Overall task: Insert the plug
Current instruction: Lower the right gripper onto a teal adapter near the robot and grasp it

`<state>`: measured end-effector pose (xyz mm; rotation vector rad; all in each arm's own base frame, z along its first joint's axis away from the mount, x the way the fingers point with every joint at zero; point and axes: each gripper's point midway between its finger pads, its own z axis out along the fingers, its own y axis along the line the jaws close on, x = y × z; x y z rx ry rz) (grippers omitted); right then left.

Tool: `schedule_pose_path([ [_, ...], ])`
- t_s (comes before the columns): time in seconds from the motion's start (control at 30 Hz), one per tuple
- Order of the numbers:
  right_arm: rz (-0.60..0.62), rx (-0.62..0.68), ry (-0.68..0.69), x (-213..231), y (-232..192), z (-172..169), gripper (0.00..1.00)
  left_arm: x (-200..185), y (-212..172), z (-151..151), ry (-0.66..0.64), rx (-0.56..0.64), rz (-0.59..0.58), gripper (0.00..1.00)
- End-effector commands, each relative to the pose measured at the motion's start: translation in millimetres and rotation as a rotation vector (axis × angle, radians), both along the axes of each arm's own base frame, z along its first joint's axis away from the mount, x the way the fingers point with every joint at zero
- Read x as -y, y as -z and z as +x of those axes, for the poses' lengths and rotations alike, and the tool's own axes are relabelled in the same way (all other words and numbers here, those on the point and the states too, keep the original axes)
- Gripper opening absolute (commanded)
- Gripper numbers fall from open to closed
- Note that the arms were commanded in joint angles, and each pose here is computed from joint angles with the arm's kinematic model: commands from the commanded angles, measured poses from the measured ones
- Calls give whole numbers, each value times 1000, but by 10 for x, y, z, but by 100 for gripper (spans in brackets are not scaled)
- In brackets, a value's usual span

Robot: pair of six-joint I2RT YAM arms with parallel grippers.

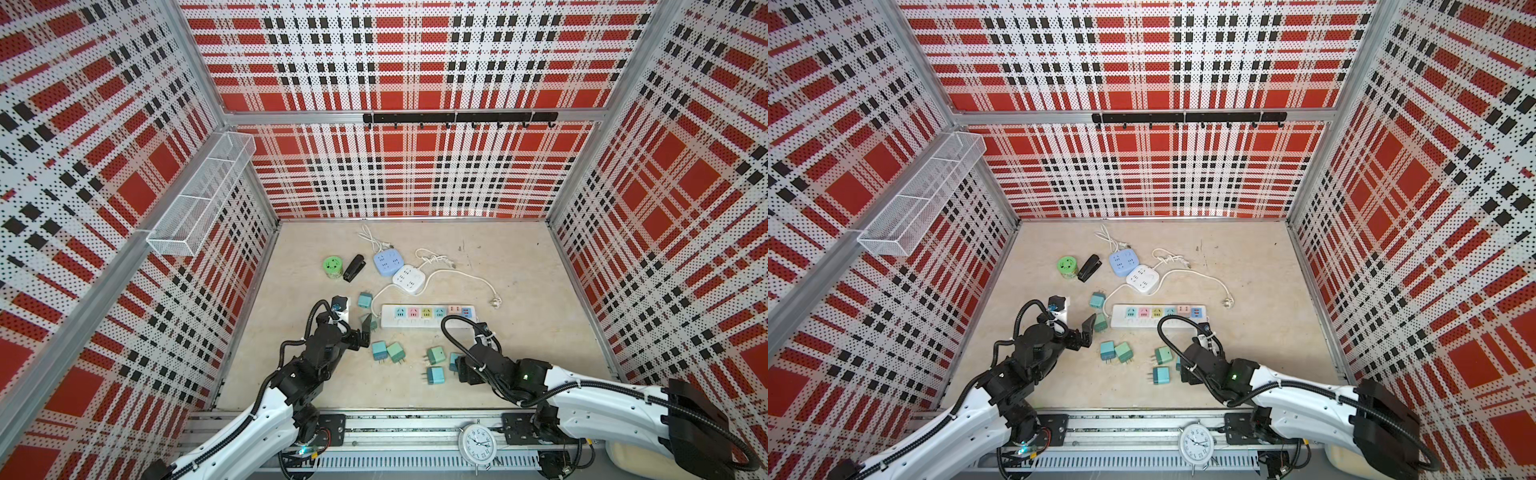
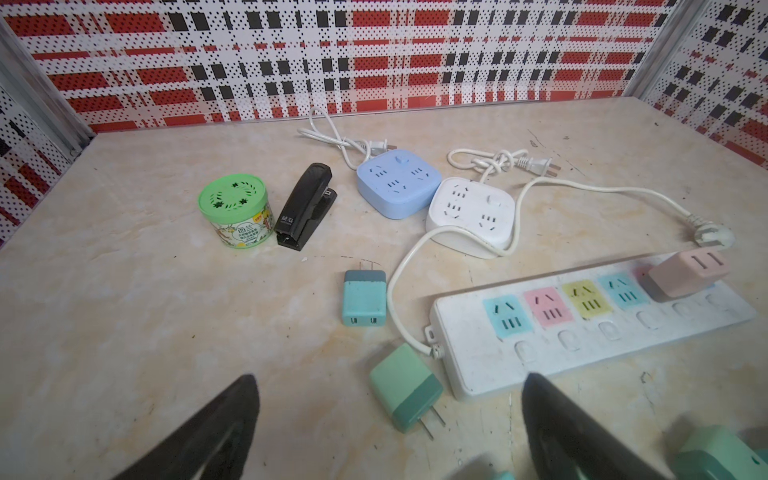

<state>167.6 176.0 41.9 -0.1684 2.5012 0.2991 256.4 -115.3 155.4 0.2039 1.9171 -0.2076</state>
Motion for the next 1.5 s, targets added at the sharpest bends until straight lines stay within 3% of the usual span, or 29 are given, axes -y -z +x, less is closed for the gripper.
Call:
schedule_pose_path([
  [0.0,42,42,36,-151,-121,106,85,-5,-58,28,-16,10,-36,99],
  [0.87,-54,26,3,-364,15,105,85,56,-14,62,2,-16,-19,99],
  [1.0,-73,29,17,-302,21,94,81,67,1,60,5,-20,-13,99],
  [1.3,-98,26,23,-139,4,32,63,70,-5,63,6,-20,-15,99],
  [1.47,-58,24,2,-234,-1,30,61,67,1,63,5,-20,-12,99],
])
